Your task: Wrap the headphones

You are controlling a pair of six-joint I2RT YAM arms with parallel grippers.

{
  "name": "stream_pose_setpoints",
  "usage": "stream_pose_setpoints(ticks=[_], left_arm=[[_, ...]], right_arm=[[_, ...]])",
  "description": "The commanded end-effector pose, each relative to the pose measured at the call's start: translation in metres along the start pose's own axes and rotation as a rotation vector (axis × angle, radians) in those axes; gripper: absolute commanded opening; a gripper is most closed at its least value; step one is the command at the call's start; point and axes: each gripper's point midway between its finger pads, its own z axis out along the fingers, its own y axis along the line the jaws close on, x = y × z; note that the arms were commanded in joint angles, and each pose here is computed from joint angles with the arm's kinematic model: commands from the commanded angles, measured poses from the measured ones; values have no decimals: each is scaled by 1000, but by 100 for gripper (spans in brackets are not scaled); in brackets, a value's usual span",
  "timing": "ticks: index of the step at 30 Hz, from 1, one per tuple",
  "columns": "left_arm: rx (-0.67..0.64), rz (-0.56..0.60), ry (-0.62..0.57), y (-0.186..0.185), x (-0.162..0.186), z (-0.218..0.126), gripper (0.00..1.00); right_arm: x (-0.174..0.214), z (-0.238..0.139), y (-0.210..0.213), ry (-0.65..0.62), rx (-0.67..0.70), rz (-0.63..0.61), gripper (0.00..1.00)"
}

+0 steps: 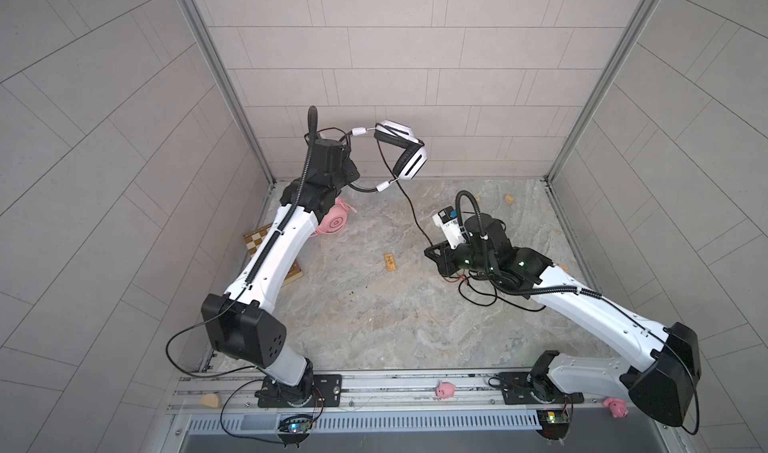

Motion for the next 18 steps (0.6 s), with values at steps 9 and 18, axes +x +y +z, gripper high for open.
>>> stream_pose_setpoints(ticks=[9,18], left_arm=[[-135,175,-18,17,8,12,0],[-131,521,94,-10,57,11,0]], right_arm=[[-37,-34,18,-72,14,-81,0],[-63,-47,22,-85,54,-169,0]])
